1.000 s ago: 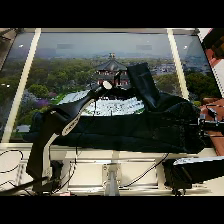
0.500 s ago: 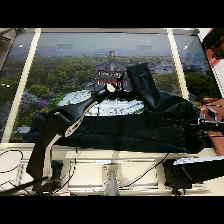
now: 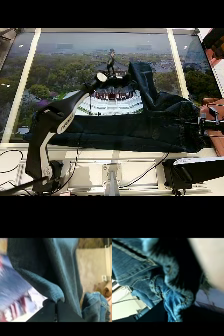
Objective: Fold the clothes and pants, and hang the long-sleeved shirts on hangers.
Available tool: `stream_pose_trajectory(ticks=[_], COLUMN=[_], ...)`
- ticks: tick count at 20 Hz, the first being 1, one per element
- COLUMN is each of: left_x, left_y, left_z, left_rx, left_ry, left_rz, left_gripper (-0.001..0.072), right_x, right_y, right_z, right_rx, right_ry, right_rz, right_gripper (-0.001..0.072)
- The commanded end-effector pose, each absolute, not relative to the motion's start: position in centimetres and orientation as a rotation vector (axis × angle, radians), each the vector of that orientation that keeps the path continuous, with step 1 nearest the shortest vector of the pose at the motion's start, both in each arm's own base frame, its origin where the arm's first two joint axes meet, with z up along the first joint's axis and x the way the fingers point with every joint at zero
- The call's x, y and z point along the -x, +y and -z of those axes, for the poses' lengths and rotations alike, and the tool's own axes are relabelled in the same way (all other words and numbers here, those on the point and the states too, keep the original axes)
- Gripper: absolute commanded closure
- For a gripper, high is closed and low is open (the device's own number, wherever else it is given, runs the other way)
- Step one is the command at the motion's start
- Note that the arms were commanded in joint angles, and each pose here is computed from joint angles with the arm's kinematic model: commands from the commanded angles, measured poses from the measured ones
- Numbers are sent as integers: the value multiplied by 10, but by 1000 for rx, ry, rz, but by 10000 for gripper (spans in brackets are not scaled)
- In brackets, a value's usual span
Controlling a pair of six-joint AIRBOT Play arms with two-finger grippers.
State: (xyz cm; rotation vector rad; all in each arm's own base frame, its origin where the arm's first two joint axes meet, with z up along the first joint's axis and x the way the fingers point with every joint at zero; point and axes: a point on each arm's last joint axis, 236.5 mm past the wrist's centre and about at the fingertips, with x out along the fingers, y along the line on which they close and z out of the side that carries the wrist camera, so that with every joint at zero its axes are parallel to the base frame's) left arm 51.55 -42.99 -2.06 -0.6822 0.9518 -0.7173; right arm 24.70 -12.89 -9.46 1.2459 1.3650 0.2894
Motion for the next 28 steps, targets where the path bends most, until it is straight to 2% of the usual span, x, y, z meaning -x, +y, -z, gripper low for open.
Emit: stream_pose_trajectory(ticks=[1,4,8,11,20,28], left_x=[-537,-544,-558,-573,-591,-583], left_y=[-392,-356,-276,-213,-64,9], left_z=[-19,-42,-64,-96,-159,-158], left_rx=[548,380,48,-67,-111,-75], left_ry=[846,797,750,689,592,636], left_rz=[727,710,605,496,235,124], left_gripper=[679,678,678,677,678,677], right_x=[-261,-267,-271,-272,-268,-268], right_y=[-137,-149,-157,-157,-149,-149], right_z=[83,75,59,51,43,42], right_rx=[-1190,-1118,-1052,-1032,-1044,-1046], right_ry=[1284,1242,1202,1192,1204,1203], right_rz=[-271,-214,-175,-172,-204,-208], right_gripper=[657,657,657,657,657,657])
